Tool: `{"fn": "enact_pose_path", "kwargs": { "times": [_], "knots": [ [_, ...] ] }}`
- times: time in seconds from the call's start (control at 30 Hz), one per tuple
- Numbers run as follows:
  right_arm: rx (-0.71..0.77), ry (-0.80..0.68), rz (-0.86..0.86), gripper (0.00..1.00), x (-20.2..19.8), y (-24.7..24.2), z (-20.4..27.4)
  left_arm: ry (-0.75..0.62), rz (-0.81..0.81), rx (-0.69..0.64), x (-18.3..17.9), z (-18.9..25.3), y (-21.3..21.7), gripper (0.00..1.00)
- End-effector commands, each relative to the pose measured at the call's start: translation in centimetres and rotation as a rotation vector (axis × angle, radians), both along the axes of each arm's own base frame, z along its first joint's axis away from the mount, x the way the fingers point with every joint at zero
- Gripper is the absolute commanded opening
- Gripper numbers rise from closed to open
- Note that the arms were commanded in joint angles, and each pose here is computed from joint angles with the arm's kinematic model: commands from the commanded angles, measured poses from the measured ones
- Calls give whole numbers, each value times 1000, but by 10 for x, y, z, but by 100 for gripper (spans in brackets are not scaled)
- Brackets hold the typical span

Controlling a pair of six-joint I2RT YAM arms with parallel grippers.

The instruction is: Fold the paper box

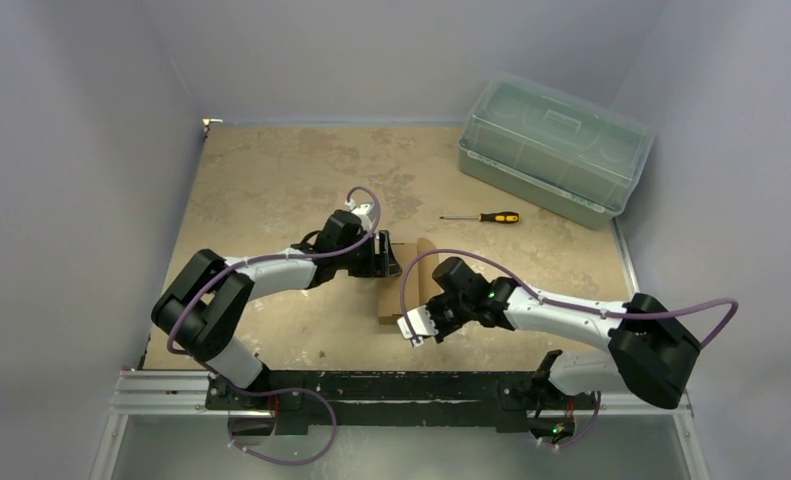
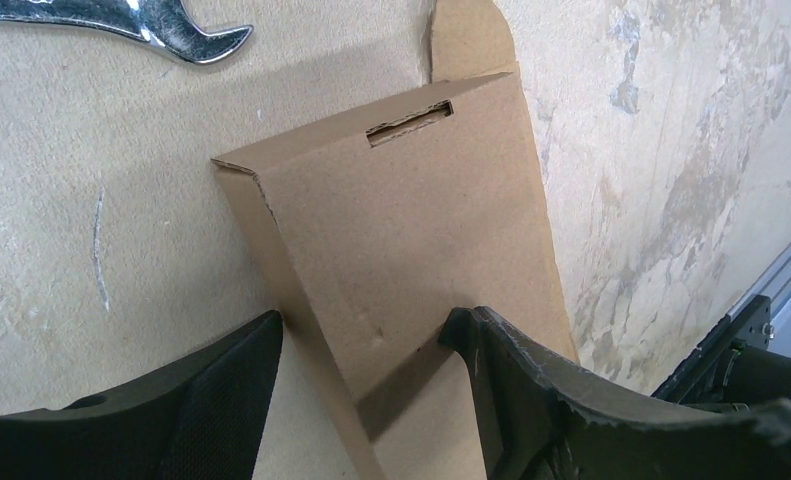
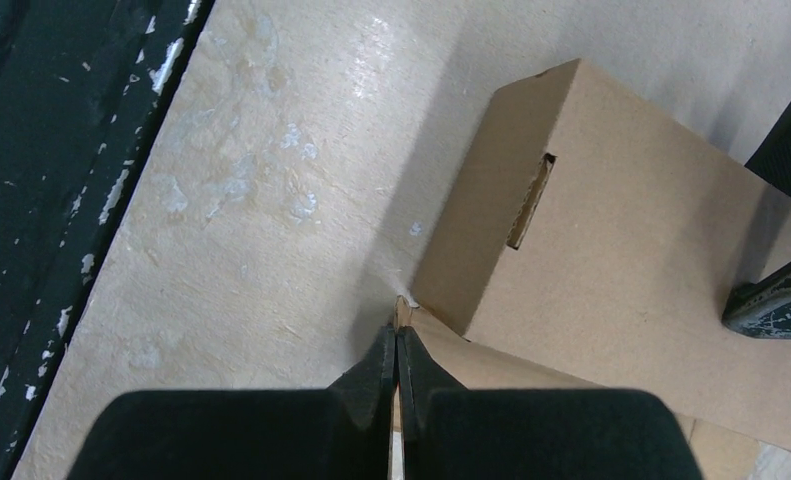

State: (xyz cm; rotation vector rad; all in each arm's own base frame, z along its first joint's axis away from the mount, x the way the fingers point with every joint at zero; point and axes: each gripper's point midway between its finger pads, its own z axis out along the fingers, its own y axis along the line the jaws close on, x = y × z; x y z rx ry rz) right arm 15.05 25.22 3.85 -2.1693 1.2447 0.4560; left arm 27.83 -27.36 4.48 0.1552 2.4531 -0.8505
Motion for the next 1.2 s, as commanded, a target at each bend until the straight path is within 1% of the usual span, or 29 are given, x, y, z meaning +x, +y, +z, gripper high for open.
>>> {"fn": "enact_pose_path", "kwargs": {
  "times": [0.0, 0.2, 0.53, 0.67, 0.9, 0.97, 1.07, 1.17],
  "knots": [
    [-13, 31, -71, 0, 6, 4, 7, 71, 4, 71, -19, -22, 18, 65],
    [-31, 18, -117, 0, 15, -1, 3, 69, 7, 68, -19, -21, 18, 65],
    [-30, 8, -130, 0, 17, -5, 2, 69, 10, 64, -20, -21, 19, 65],
    [-36, 13, -137, 4, 17, -7, 0, 70, 10, 60, -21, -21, 19, 65],
    [-36, 21, -149, 6, 19, -8, 0, 74, 10, 50, -21, -20, 18, 65],
    [-38, 23, -150, 6, 19, -9, -1, 77, 9, 45, -21, -21, 17, 65],
    [-34, 35, -148, 0, 18, -9, -1, 78, 13, 36, -20, -20, 16, 65],
    [-18, 53, -145, 0, 15, -6, 2, 79, 17, 30, -20, -20, 16, 65]
  ]
}}
